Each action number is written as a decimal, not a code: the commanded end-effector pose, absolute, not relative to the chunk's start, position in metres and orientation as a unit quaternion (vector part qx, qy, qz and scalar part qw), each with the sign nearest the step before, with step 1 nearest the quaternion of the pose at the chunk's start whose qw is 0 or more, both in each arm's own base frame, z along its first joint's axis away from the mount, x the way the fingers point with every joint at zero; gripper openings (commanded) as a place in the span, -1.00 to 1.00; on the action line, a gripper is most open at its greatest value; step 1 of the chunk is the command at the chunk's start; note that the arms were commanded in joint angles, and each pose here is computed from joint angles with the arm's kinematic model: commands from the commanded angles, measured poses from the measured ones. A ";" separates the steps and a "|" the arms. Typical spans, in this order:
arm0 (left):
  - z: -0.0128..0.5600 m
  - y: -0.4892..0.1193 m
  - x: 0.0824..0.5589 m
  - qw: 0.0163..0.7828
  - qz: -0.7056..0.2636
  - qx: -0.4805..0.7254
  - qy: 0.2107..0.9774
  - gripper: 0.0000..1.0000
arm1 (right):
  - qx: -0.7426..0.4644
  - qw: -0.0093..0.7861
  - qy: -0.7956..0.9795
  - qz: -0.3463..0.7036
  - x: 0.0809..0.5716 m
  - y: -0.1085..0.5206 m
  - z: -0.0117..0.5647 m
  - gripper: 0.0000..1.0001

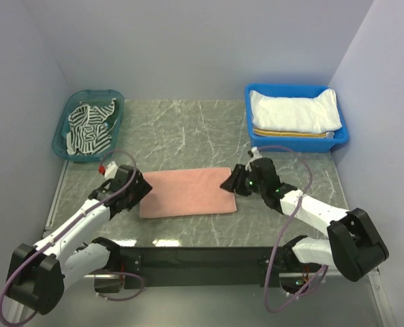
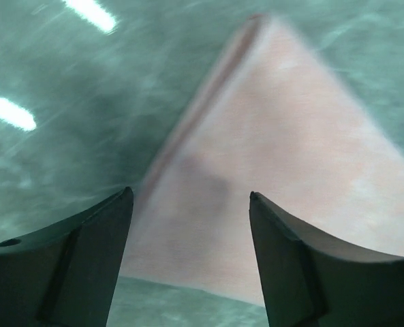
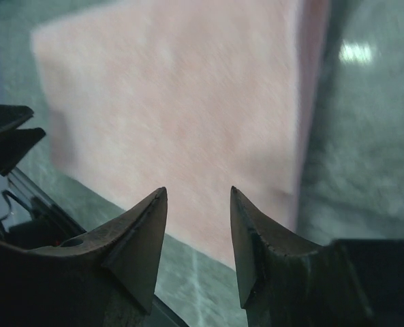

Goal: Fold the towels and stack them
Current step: Fold the towel, then neatly place the folded towel into the bin

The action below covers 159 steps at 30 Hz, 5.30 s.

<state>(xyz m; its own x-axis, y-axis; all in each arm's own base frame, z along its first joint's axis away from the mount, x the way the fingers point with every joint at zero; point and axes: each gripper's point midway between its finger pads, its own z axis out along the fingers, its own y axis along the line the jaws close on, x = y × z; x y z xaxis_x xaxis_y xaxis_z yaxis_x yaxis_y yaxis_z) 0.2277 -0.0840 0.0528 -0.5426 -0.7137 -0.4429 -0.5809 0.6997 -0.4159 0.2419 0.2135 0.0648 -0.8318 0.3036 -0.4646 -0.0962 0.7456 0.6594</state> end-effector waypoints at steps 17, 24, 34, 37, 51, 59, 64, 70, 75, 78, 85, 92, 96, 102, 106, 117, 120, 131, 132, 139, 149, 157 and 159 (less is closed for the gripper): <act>0.023 -0.085 0.336 0.287 -0.086 -0.362 0.883 -0.01 | 0.131 0.328 0.885 0.305 0.351 0.216 0.038 -0.11; 0.009 -0.057 0.353 0.268 -0.019 -0.370 0.889 0.06 | 0.122 0.350 0.892 0.258 0.355 0.198 0.045 -0.10; 0.128 -0.126 0.384 0.380 -0.009 -0.225 0.897 0.97 | 0.122 0.422 0.886 0.148 0.330 0.138 0.131 0.58; 0.149 -0.183 0.360 0.398 -0.027 -0.150 0.905 0.99 | 0.134 0.420 0.891 0.106 0.312 0.116 0.126 0.84; 0.111 -0.379 0.232 0.319 -0.092 0.088 0.939 0.76 | 0.213 0.406 0.885 0.086 0.251 0.057 0.079 0.95; 0.065 -0.409 0.228 0.284 -0.038 0.104 0.952 0.40 | 0.246 0.408 0.872 0.114 0.249 0.046 0.078 0.91; 0.049 -0.404 0.228 0.277 0.001 0.102 0.955 0.28 | 0.250 0.411 0.867 0.129 0.248 0.049 0.075 0.89; 0.031 -0.391 0.229 0.271 0.050 0.085 0.958 0.20 | 0.241 0.406 0.869 0.146 0.247 0.055 0.069 0.87; -0.003 -0.378 0.220 0.238 0.079 0.082 0.965 -0.32 | 0.232 0.404 0.869 0.167 0.247 0.063 0.067 0.85; -0.016 -0.370 0.214 0.229 0.087 0.073 0.967 -0.98 | 0.222 0.403 0.868 0.190 0.247 0.071 0.067 0.83; -0.006 -0.363 0.215 0.251 0.052 0.067 0.964 -0.99 | 0.183 0.371 0.860 0.299 0.248 0.113 0.073 0.82; 0.018 -0.374 0.218 0.255 -0.018 0.056 0.965 -0.99 | 0.178 0.326 0.830 0.416 0.258 0.157 0.089 0.86; 0.020 -0.377 0.217 0.249 -0.038 0.054 0.966 -0.99 | 0.195 0.268 0.844 0.421 0.261 0.176 0.068 0.88; 0.033 -0.377 0.219 0.254 -0.057 0.043 0.964 -0.99 | 0.228 0.193 0.852 0.430 0.253 0.199 0.038 0.82; 0.047 -0.378 0.223 0.263 -0.078 0.036 0.961 -1.00 | 0.240 0.179 0.853 0.428 0.251 0.207 0.030 0.81; 0.072 -0.372 0.231 0.284 -0.097 0.020 0.954 -0.99 | 0.257 0.148 0.851 0.434 0.249 0.221 0.019 0.80; 0.073 -0.372 0.231 0.284 -0.099 0.019 0.953 -0.99 | 0.264 0.137 0.848 0.439 0.250 0.225 0.014 0.80; 0.077 -0.377 0.235 0.288 -0.103 0.018 0.952 -0.99 | 0.265 0.111 0.848 0.446 0.255 0.244 0.000 0.74; 0.078 -0.379 0.235 0.288 -0.107 0.016 0.951 -0.99 | 0.262 0.113 0.847 0.449 0.258 0.246 0.001 0.72; 0.086 -0.387 0.239 0.295 -0.123 0.007 0.948 -0.99 | 0.249 0.115 0.845 0.459 0.261 0.261 0.001 0.64; 0.092 -0.386 0.245 0.303 -0.122 -0.011 0.945 -0.99 | 0.251 0.121 0.836 0.473 0.260 0.264 -0.002 0.00; 0.099 -0.387 0.243 0.302 -0.134 -0.018 0.944 -0.57 | 0.216 0.156 0.853 0.449 0.271 0.260 0.006 -1.00; 0.107 -0.383 0.242 0.308 -0.138 -0.023 0.941 -0.22 | 0.202 0.168 0.858 0.442 0.278 0.258 0.011 -1.00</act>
